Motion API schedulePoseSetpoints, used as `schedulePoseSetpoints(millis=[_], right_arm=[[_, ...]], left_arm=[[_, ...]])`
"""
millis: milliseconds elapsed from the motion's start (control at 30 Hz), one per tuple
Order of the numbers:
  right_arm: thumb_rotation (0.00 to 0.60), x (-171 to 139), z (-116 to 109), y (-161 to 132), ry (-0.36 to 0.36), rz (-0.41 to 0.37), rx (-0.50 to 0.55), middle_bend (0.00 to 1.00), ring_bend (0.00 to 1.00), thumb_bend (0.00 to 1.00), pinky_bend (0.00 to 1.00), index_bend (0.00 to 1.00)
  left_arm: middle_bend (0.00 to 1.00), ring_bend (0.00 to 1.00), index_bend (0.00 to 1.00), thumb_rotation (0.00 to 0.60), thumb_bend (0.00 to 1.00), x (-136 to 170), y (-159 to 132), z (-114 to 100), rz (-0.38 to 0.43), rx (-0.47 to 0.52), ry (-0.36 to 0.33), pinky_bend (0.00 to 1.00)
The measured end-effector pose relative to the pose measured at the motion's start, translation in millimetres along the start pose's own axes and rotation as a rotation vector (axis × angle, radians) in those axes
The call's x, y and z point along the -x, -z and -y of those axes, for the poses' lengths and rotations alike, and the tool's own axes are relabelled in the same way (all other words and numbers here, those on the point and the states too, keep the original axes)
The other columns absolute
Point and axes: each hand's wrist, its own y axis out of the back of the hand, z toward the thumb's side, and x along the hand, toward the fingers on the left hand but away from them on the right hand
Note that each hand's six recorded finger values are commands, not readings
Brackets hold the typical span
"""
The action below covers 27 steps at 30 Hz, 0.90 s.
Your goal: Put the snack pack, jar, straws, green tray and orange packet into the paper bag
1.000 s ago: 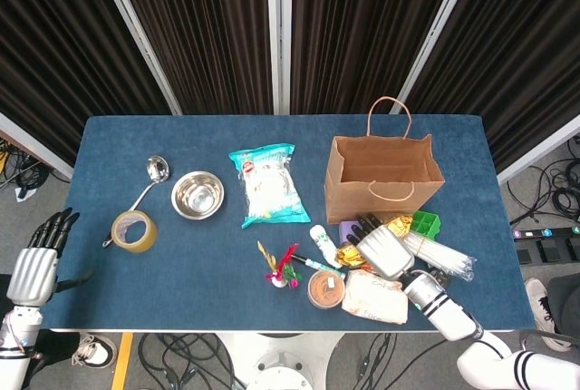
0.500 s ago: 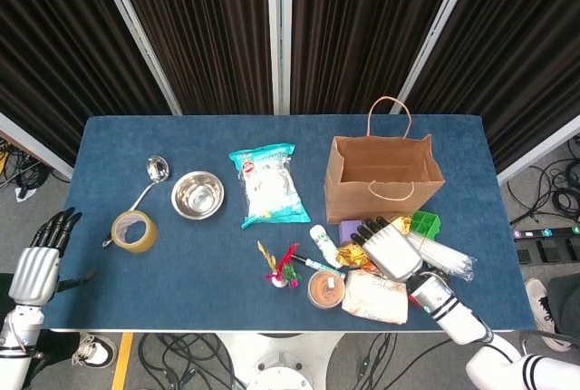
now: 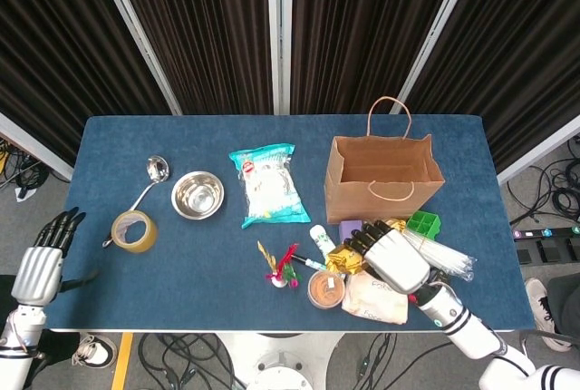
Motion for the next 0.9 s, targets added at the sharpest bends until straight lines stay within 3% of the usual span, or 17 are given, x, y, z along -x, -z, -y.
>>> schedulePoseSetpoints(millis=[400,600,700,900], right_arm=[[0.6,15,-138,-56,0.336,-0.123,0.099,0.5,0.4,0.34,0.52,0.66],[0.6,20,-191,-48,0.527,-0.095,0.062,0.5,0.4,0.34,0.52,0.66],[0.6,22,-200,-28,0.591,-0.034,0.062,0.5,0.4,0.34,0.52,0.66],[0.6,32,-181,22,0.59,0.064,0.099,0.5,0.4,0.34,0.52,0.66]], left_arm=[[0.14,0.01,0.1,0.6,0.04,0,-1,-4,0.003,-0.01,-0.004,0.16],[0.14,0.01,0.1,0.6,0.04,1,1,-7,-0.001,-0.012,-0.01,0.16],[0.14,0.01,0.1,0.6,0.04,0,1,-7,0.0,-0.011,-0.007,0.16],[0.14,0.01,0.1,0.6,0.04,0,0,-4,0.003,-0.014,0.005,0.16]])
